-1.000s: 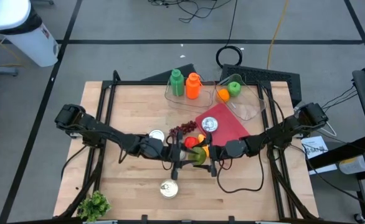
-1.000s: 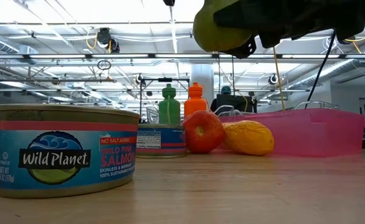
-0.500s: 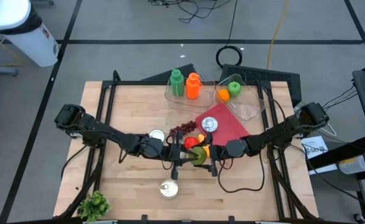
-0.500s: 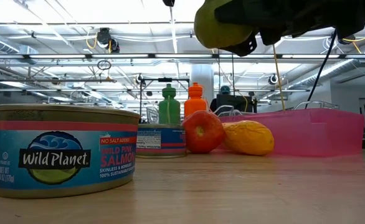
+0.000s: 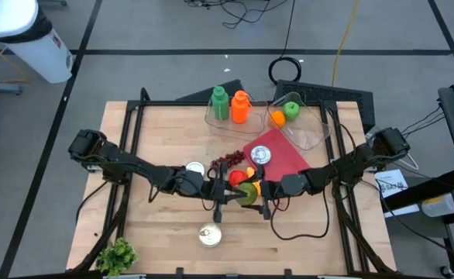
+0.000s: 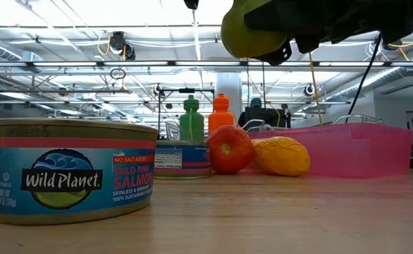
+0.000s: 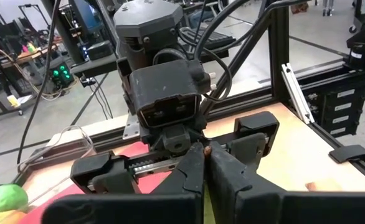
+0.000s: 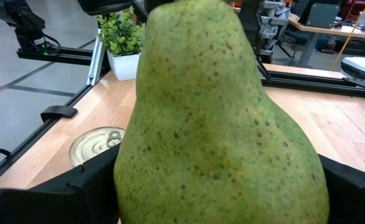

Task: Pick & Place Food Item
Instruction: Put the green pear into the right transparent bin

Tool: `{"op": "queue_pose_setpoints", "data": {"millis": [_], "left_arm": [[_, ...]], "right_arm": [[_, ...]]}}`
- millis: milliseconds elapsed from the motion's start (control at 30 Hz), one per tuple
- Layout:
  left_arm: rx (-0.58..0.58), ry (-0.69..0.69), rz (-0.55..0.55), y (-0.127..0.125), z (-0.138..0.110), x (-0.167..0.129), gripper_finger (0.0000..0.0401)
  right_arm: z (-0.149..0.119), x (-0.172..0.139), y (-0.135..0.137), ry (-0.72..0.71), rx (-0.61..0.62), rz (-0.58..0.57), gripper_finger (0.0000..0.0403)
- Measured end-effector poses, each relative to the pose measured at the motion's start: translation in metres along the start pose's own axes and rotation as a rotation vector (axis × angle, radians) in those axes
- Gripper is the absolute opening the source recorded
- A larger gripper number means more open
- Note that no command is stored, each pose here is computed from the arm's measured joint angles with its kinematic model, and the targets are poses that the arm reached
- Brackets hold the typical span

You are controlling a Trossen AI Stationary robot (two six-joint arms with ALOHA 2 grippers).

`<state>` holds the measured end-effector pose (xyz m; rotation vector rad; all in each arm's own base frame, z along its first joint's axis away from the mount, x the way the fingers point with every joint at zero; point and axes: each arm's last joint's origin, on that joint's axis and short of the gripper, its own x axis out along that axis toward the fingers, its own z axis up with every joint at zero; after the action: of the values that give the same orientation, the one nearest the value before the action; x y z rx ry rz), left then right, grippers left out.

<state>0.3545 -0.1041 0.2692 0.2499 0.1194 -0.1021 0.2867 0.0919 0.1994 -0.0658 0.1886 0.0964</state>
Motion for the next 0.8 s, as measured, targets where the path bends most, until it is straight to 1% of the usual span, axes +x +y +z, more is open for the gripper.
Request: {"op": "queue_pose_setpoints", "data": {"millis": [133,200,233,300,400,500,600,667,800], "left_arm": [[0.003,-0.019,0.005,0.001,0.003,0.001,0.0005],[0.002,-0.025,0.010,0.002,0.007,0.001,0.0005],[-0.002,-0.042,0.016,0.002,0.010,0.002,0.0005],[-0.006,-0.071,0.029,0.004,0.017,0.001,0.0005],[0.012,-0.058,0.062,0.005,0.016,0.001,0.0005],[0.039,-0.059,0.093,0.009,0.019,-0.001,0.0005],[0.037,-0.069,0.119,0.018,0.023,-0.004,0.0005],[0.023,-0.080,0.134,0.027,0.023,-0.004,0.0005],[-0.026,-0.093,0.119,0.048,0.021,-0.003,0.0004]], "right_arm": [[0.000,0.000,0.000,0.003,0.000,-0.002,0.0347],[0.001,0.000,0.000,0.001,0.001,-0.001,0.0376],[0.000,0.000,0.000,0.012,0.003,-0.001,0.0381],[-0.004,0.000,0.000,0.038,-0.014,0.002,0.0356],[-0.003,0.000,0.000,0.034,-0.030,0.002,0.0304],[-0.004,-0.003,0.000,0.074,-0.079,0.004,0.0268],[0.004,-0.013,-0.003,0.090,-0.088,-0.006,0.0246],[0.011,-0.024,-0.007,0.111,-0.062,-0.038,0.0237],[0.026,-0.051,-0.015,0.149,-0.031,-0.104,0.0226]]}}
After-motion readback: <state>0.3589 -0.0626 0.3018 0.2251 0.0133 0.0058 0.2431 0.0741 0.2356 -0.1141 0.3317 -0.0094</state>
